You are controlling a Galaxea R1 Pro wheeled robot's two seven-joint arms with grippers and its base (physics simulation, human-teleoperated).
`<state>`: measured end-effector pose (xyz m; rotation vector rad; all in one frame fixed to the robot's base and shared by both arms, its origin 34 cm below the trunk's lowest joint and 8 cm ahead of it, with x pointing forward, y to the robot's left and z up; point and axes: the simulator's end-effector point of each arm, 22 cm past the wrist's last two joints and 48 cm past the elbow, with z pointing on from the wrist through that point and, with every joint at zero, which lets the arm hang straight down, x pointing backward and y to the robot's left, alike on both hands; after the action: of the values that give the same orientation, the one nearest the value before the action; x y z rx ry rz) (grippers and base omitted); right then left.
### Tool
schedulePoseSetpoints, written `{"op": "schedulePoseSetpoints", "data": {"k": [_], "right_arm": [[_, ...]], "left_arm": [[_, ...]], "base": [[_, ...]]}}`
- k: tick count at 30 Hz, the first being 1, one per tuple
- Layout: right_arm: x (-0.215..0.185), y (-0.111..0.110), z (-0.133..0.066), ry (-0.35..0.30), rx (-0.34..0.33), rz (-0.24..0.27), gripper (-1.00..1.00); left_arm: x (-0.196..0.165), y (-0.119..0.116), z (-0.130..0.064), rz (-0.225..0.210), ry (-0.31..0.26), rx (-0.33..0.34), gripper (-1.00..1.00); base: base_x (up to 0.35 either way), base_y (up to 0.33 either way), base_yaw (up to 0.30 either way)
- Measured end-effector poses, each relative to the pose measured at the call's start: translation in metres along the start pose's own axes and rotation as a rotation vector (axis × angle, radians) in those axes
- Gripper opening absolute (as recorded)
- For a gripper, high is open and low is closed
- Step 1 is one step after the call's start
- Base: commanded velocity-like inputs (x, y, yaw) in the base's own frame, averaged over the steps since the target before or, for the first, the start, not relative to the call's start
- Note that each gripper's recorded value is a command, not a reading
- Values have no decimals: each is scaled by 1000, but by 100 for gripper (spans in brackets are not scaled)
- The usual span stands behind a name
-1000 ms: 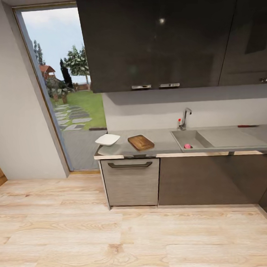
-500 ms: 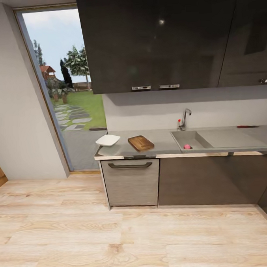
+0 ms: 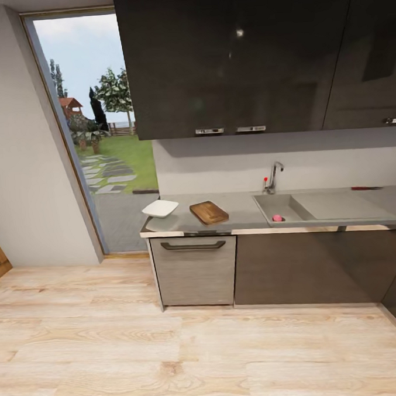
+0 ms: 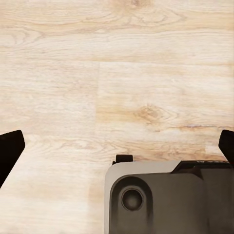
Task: In the kitchen, take the Vidalia onion out of the sink, dice it on the chopping board with the paring knife, put the diced onion into the bowl on the countertop, then place both the paring knife and the chopping board into the sink.
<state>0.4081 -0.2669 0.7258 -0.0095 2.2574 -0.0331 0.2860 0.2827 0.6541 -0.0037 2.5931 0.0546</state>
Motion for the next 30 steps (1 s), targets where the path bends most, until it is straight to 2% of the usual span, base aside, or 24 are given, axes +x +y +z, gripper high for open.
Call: {"op": "schedulePoseSetpoints", "data": {"k": [30], "right_arm": [[7, -5, -2, 15, 3, -8, 100]], "left_arm": [[-1, 0, 0, 0, -2, 0, 100]], "base": [[0, 0, 0]]}}
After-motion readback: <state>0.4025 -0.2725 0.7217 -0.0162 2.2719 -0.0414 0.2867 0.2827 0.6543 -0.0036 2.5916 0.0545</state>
